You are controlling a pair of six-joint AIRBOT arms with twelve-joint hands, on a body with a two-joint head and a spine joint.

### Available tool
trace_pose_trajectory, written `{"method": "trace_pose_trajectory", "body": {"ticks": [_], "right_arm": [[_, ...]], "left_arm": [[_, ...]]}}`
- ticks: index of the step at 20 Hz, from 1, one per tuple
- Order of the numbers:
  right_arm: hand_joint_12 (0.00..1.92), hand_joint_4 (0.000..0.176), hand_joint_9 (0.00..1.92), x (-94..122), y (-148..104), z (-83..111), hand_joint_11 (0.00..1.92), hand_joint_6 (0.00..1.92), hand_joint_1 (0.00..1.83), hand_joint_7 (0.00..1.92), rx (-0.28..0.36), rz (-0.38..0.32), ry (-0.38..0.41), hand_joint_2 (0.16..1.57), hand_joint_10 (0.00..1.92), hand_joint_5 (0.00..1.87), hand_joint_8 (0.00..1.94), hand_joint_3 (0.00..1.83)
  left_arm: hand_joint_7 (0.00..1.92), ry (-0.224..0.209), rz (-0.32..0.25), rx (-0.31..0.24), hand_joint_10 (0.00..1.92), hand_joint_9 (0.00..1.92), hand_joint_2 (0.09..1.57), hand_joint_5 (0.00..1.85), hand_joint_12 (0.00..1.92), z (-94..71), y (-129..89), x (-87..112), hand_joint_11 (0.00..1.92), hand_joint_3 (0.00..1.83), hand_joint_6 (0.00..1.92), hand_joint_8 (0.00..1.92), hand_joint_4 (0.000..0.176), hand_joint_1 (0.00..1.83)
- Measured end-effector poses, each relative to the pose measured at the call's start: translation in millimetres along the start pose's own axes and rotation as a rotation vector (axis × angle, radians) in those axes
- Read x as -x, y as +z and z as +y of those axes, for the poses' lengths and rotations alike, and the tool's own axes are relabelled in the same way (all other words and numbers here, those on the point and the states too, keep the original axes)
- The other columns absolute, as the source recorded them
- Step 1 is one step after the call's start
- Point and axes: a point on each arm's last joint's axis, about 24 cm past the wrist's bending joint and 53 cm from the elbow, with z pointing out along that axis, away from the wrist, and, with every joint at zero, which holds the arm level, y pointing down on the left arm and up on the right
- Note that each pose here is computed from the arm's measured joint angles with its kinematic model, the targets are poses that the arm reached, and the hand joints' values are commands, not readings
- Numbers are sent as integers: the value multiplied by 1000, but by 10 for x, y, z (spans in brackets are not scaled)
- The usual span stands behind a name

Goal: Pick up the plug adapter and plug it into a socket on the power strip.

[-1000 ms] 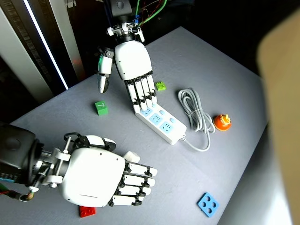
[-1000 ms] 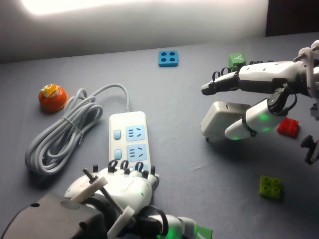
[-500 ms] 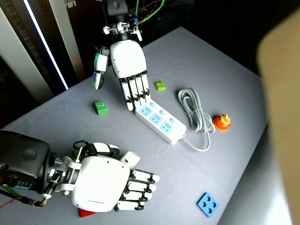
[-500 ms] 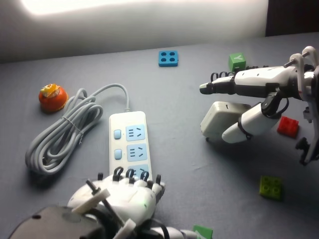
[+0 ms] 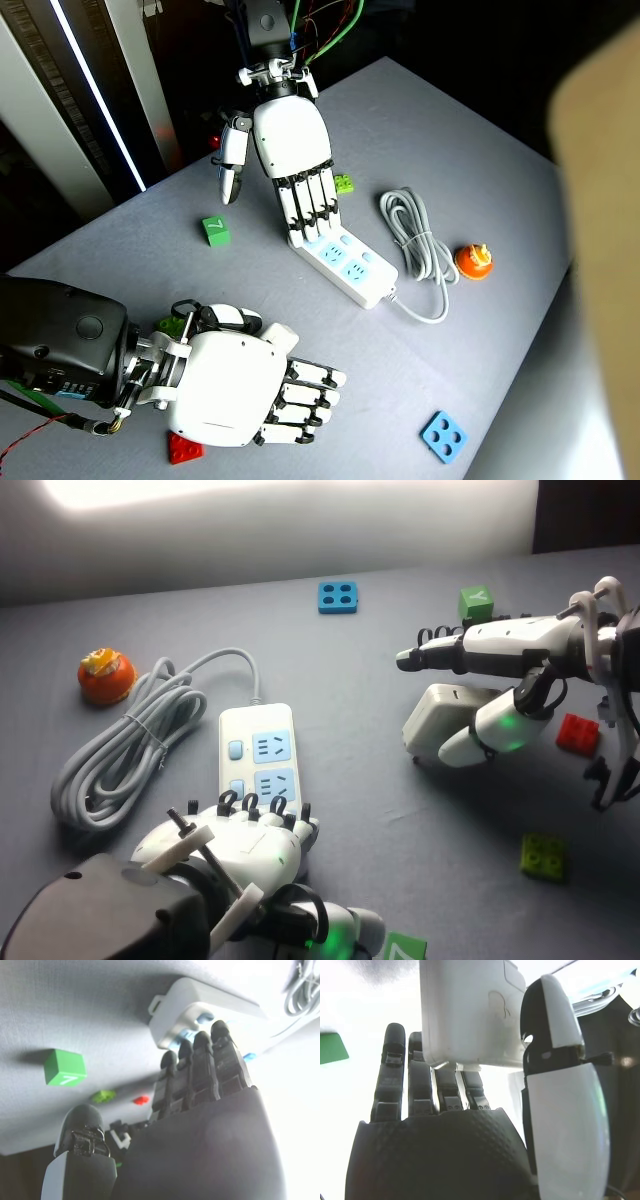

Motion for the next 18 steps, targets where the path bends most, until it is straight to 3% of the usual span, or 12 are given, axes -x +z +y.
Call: {"method": "trace_pose_trajectory", "body": {"ticks": [3,4,7,8,9,15,16,17,18], "right_arm": [[792,0,238,19,1,-9,0,12,988,232,-3,-6,0,1078,12,267,7,4],[880,0,298,14,1,-7,0,20,1018,314,-2,-5,0,1089,13,380,10,2],[1064,0,376,10,3,-5,1,0,1041,367,-2,-3,0,1125,7,345,1,4],[1079,0,397,9,3,-4,18,19,1023,390,-1,-3,1,1146,12,392,9,10],[1075,0,455,10,3,-4,49,43,1039,488,-2,-3,1,1154,15,555,11,3],[1079,0,747,-70,49,51,285,21,1113,767,9,11,5,1181,33,788,13,3],[1097,0,802,-79,55,56,332,1003,1106,820,9,12,5,1193,26,789,16,29],[1120,0,824,-79,58,57,350,1272,1094,838,9,11,5,1227,25,745,14,16],[1167,0,871,-73,61,56,397,1296,1100,877,8,8,4,1228,39,756,22,3]], "left_arm": [[0,17,5,2,0,1,1217,2,53,31,-7,-44,3,1,0,0,0,0],[15,23,6,3,5,15,1218,17,62,41,-12,-61,17,1,6,6,0,0],[10,26,9,6,0,7,1217,15,61,60,-14,-78,1,0,1,0,0,1],[9,25,10,6,0,6,1215,12,61,61,-14,-79,1,0,0,0,0,0],[10,25,9,7,1,8,1214,13,63,62,-14,-77,1,0,0,0,0,0],[0,23,10,7,0,0,1217,0,6,64,-14,-79,2,0,0,0,0,0],[0,23,10,7,0,0,1219,0,0,63,-15,-80,0,1,0,0,0,0],[3,23,10,7,0,1,1214,0,7,63,-15,-81,16,0,0,1,0,0],[6,22,11,7,4,9,1212,0,10,62,-19,-85,22,0,0,2,0,0]]}}
